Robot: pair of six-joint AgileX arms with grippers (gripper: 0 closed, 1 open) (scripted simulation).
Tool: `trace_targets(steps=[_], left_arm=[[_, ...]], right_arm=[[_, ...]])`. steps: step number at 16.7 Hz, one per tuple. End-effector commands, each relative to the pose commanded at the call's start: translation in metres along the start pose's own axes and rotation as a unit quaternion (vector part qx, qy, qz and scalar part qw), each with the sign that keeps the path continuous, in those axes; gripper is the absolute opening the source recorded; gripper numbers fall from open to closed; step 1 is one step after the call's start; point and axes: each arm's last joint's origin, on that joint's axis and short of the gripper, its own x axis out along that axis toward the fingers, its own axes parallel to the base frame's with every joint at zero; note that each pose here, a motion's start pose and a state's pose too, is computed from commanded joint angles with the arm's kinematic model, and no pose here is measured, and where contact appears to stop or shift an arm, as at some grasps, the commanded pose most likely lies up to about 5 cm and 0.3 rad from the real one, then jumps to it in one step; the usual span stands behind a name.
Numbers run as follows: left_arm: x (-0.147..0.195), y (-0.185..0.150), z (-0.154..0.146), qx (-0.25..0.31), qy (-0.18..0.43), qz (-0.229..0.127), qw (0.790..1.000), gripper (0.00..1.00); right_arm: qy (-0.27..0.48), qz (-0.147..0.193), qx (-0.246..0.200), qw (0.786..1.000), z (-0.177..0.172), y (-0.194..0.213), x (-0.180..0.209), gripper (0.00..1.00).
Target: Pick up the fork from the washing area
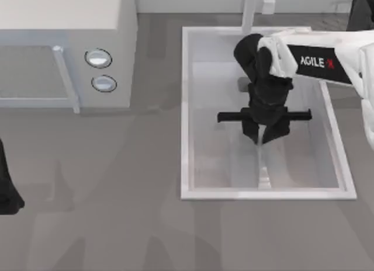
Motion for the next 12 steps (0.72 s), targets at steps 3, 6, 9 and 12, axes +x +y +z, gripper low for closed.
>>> trace_targets(steps=[3, 6, 9, 12], left_arm=[[0.000, 0.000, 0.000, 0.000, 0.000, 0.000, 1.000, 1.00], [0.000, 0.000, 0.000, 0.000, 0.000, 0.000, 1.000, 1.00], [0.000, 0.000, 0.000, 0.000, 0.000, 0.000, 1.000, 1.00], [0.000, 0.000, 0.000, 0.000, 0.000, 0.000, 1.000, 1.00]], right_arm=[[0.000, 0.000, 0.000, 1.000, 0.000, 0.000, 0.000, 0.00], [-0.023, 0.001, -0.003, 1.000, 0.006, 0.000, -0.028, 0.00], [-0.025, 0.001, -0.003, 1.000, 0.011, 0.003, -0.058, 0.00], [-0.015, -0.003, -0.003, 1.000, 0.011, 0.003, -0.105, 0.00]])
